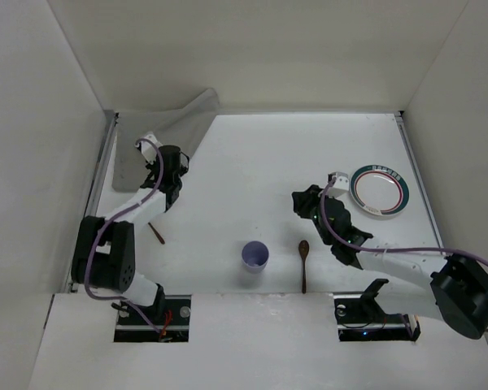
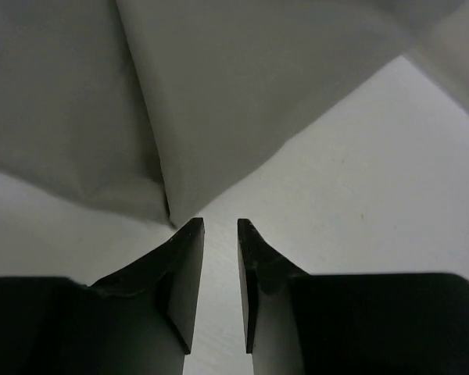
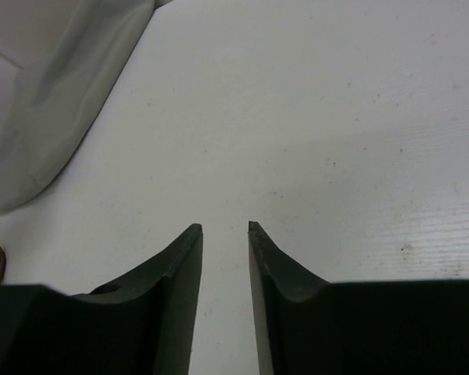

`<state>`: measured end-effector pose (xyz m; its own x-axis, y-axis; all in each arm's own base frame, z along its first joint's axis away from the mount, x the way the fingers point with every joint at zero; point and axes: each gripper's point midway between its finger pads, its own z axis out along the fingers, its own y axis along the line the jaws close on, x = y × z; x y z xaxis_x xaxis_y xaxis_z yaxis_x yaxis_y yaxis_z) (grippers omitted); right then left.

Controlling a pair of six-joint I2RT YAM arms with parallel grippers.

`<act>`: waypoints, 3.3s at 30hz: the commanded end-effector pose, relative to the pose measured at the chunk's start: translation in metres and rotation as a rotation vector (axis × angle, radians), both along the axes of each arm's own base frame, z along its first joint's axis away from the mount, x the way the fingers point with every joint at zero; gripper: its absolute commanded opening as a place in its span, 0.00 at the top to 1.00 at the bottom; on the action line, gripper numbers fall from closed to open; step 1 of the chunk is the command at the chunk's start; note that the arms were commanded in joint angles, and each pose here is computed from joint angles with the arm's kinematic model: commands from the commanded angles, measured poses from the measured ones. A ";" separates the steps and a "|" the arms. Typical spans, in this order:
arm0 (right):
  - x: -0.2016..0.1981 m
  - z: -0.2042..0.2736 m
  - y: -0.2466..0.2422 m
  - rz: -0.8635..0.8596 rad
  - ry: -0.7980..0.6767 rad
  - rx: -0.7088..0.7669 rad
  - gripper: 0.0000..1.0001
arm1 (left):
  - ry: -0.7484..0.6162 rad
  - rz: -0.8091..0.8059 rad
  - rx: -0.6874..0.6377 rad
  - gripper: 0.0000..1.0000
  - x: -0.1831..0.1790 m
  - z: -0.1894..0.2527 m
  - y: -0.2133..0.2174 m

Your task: Set the dinner table for one person

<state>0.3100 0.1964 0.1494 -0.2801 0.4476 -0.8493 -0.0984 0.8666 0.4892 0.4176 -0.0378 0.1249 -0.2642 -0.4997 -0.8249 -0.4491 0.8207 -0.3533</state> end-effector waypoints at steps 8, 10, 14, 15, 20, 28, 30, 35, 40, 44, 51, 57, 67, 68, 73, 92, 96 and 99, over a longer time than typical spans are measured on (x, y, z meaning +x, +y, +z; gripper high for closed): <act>0.005 0.008 0.019 0.052 -0.011 0.029 0.53 | -0.076 0.161 -0.002 0.68 0.104 0.011 0.085; 0.006 0.008 0.019 0.054 -0.010 0.030 0.52 | -0.062 0.180 -0.008 0.68 0.116 0.003 0.099; 0.006 0.002 0.023 0.064 0.007 0.029 0.52 | -0.041 0.196 -0.009 0.67 0.135 -0.011 0.118; 0.006 0.001 0.025 0.070 0.012 0.030 0.52 | -0.032 0.196 -0.011 0.67 0.138 -0.015 0.120; 0.006 -0.003 0.029 0.088 0.024 0.026 0.51 | 0.043 0.170 -0.031 0.66 0.149 -0.044 0.115; 0.005 0.002 0.028 0.087 0.016 0.032 0.51 | 0.096 0.094 -0.072 0.85 0.160 -0.078 0.066; 0.005 0.004 0.027 0.087 0.012 0.034 0.51 | 0.093 0.037 -0.089 0.91 0.164 -0.078 0.038; 0.004 0.008 0.024 0.078 -0.001 0.036 0.51 | 0.089 -0.121 -0.138 0.95 0.162 -0.084 -0.051; 0.003 0.012 0.023 0.077 -0.011 0.040 0.51 | 0.082 -0.181 -0.189 0.96 0.131 -0.085 -0.107; 0.003 0.014 0.023 0.080 -0.013 0.047 0.51 | 0.007 -0.174 -0.227 0.84 0.116 -0.060 -0.121; 0.000 0.020 0.024 0.087 -0.027 0.053 0.51 | -0.093 -0.156 -0.211 0.65 0.115 -0.012 -0.108; -0.001 0.020 0.024 0.091 -0.029 0.050 0.51 | -0.043 -0.161 -0.188 0.64 0.127 -0.026 -0.098; -0.004 0.019 0.036 0.124 -0.024 0.039 0.50 | 0.048 -0.192 -0.162 0.65 0.152 -0.059 -0.095; -0.004 0.020 0.036 0.124 -0.026 0.039 0.50 | 0.057 -0.187 -0.163 0.65 0.151 -0.062 -0.093; -0.004 0.020 0.035 0.123 -0.027 0.039 0.50 | 0.061 -0.171 -0.160 0.66 0.151 -0.068 -0.087; -0.009 0.035 0.028 0.104 -0.064 0.063 0.47 | -0.133 -0.219 -0.185 0.98 0.140 0.009 -0.102; -0.015 0.052 0.015 0.071 -0.106 0.107 0.39 | -0.258 -0.400 -0.200 0.98 0.117 0.080 -0.167; -0.020 0.066 -0.006 0.004 -0.143 0.144 0.38 | -0.333 -0.576 -0.175 0.97 0.091 0.118 -0.234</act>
<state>0.2920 0.2086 0.1943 -0.2479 0.5071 -0.8255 -0.2081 0.8043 0.5566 0.5319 -0.1914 0.1387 -0.3636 -0.5193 -0.7734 -0.1156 0.8490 -0.5157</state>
